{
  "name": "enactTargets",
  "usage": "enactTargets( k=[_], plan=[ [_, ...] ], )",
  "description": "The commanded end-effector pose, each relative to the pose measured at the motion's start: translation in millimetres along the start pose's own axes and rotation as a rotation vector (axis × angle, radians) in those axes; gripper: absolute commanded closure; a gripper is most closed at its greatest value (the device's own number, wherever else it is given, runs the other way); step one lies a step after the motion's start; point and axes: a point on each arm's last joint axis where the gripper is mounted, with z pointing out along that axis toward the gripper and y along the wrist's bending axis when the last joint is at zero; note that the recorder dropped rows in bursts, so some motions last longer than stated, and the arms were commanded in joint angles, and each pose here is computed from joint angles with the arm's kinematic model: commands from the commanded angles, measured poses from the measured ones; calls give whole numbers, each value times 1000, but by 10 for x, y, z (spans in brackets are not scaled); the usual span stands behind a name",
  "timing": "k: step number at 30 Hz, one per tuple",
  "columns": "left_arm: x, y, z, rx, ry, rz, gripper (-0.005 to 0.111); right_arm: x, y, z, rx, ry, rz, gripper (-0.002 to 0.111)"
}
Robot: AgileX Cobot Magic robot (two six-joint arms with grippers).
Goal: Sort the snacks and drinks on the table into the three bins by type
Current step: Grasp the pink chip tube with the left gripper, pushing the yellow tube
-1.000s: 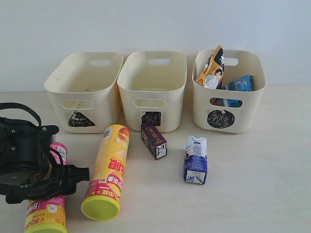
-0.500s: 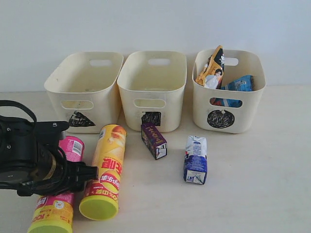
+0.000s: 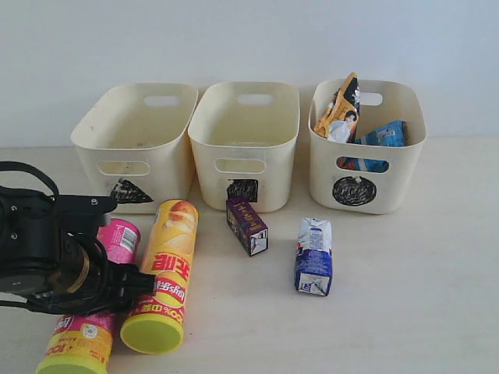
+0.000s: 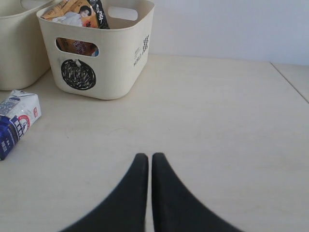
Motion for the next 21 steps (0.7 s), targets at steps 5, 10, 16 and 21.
enactTargets(
  k=[5,10,16,21],
  plan=[
    [-59,95,-195,-37,-37,23,103,6,1,1,0,-6,-2,108],
    [-94,164,-396,-47,-56,58,103,6,1,1,0,-6,-2,108],
    [-76,142,-424,-12,-35,101,103,6,1,1,0,-6,-2,108],
    [-73,126,-424,5,-33,116,103,6,1,1,0,-6,-2,108]
  ],
)
